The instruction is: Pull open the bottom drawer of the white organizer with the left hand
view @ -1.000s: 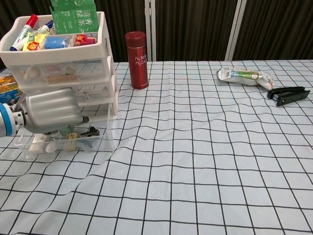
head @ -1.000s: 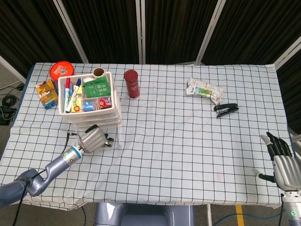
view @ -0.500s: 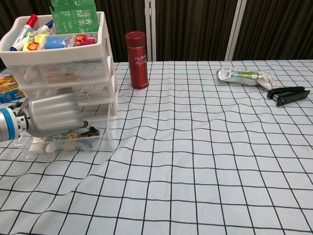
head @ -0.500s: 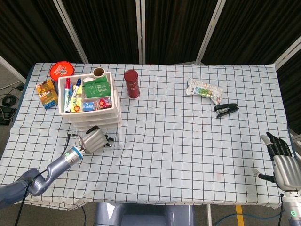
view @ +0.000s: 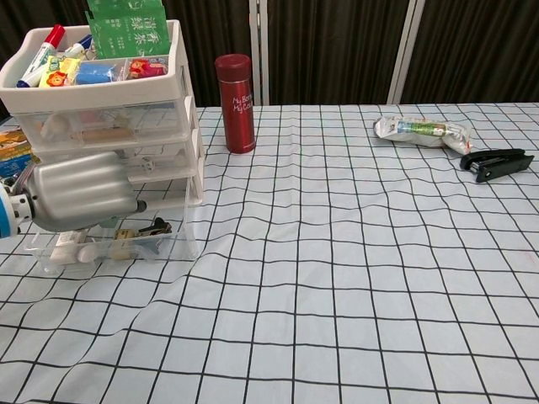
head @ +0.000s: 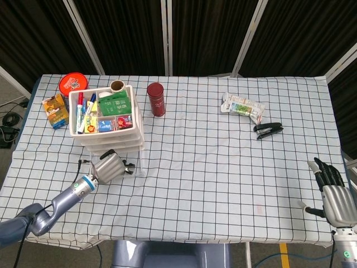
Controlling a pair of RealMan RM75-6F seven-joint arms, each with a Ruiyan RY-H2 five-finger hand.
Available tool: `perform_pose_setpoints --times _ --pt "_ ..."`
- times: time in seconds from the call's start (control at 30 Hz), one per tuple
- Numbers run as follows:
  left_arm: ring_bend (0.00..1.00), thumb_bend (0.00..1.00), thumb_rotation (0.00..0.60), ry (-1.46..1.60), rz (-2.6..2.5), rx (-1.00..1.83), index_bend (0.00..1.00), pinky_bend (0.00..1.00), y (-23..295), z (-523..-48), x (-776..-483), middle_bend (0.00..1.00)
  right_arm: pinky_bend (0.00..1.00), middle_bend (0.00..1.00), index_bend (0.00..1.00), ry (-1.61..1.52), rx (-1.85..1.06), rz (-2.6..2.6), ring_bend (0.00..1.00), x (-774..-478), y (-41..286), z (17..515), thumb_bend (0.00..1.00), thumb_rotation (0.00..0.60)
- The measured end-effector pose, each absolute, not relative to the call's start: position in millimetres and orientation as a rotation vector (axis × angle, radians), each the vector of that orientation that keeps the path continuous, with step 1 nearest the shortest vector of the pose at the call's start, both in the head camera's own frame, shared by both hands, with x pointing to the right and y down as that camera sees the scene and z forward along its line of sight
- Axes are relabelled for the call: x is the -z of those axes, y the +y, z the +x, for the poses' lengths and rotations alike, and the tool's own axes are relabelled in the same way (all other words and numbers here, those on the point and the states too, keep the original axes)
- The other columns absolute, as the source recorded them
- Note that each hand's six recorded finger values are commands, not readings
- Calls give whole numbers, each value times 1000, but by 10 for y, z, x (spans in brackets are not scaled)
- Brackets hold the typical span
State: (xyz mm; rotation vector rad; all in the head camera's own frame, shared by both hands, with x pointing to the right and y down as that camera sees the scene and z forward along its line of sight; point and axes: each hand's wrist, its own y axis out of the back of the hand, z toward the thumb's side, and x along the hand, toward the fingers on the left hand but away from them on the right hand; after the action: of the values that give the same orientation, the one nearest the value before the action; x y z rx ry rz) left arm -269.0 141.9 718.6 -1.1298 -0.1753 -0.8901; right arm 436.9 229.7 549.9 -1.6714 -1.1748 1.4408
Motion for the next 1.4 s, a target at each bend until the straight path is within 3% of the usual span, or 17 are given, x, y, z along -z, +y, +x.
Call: perform_pose_setpoints --times 0.4,0.83,1.4 --pt "906 470 600 -19 -1107 860 619 812 1342 -2774 -6576 991 0 0 30 -1179 -1423 -1674 0 -5455 2320 4352 30 600" --pt "906 467 600 144 -1097 936 620 812 1354 -3371 -6031 991 0 0 30 -1164 -1426 -1668 0 -5467 2337 4325 30 600" --pt "906 468 600 322 -1308 1215 554 811 1484 -4205 -6473 991 0 0 30 -1135 -1446 -1665 0 -5528 2363 4290 30 600"
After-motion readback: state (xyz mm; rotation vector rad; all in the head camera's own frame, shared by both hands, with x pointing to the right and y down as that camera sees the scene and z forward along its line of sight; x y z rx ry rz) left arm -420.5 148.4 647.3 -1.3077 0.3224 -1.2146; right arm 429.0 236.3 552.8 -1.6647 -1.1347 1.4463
